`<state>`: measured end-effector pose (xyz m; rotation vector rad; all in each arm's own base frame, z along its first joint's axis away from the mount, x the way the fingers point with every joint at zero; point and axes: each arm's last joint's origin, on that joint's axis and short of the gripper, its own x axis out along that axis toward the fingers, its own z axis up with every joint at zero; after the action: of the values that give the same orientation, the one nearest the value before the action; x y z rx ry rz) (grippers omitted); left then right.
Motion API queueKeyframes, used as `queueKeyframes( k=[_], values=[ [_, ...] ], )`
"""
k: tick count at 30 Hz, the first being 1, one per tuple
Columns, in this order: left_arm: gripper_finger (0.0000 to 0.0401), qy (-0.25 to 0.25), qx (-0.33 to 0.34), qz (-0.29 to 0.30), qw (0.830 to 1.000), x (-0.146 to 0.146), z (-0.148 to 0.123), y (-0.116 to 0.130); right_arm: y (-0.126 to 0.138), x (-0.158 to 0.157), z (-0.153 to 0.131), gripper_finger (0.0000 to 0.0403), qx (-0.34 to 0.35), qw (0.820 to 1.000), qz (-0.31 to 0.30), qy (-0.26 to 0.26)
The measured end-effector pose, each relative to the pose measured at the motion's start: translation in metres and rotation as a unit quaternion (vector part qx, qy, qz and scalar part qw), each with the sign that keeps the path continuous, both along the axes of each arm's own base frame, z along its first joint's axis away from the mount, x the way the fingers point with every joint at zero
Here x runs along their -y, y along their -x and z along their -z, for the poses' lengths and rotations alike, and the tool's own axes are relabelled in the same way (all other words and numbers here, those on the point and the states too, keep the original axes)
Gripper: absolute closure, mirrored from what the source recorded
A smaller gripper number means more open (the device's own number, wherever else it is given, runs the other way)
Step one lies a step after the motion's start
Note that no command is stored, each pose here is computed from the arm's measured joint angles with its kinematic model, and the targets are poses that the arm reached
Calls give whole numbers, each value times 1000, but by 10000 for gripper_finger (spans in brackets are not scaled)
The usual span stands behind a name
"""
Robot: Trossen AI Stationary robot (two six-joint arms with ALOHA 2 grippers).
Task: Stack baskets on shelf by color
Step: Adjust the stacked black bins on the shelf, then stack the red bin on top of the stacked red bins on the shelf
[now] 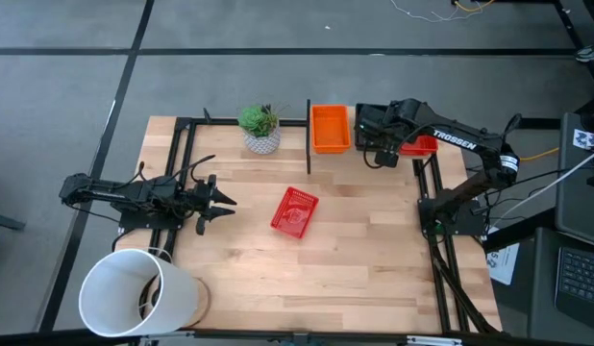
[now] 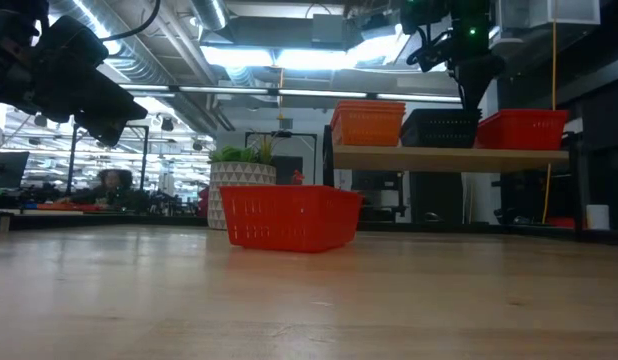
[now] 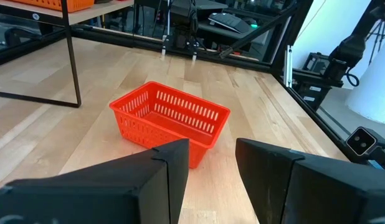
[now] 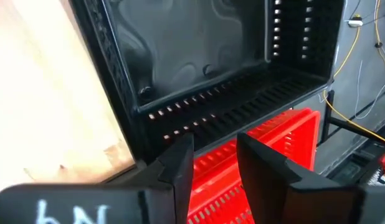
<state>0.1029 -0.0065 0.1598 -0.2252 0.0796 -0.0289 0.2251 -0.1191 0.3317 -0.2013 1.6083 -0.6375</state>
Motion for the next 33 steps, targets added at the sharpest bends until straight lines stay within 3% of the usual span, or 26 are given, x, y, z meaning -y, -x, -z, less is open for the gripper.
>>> queueKeyframes(
  k=[9,19,22,28,31,33],
  values=[
    [276,0,0,0,1000,0,0,0,2,-1,0,280,-8,1000,2,-4],
    [276,2,0,0,1000,0,0,0,-7,-5,-5,280,52,998,24,5],
    [276,2,0,0,1000,0,0,0,-10,-14,-18,280,95,994,52,0],
    [276,5,36,0,999,0,-7,0,-9,-41,-70,280,173,983,47,46],
    [276,22,66,-21,997,-1,-13,0,-5,-59,-90,280,238,971,38,11],
    [276,83,78,-51,992,-3,-15,0,2,-72,-97,280,265,963,24,-33]
  ],
)
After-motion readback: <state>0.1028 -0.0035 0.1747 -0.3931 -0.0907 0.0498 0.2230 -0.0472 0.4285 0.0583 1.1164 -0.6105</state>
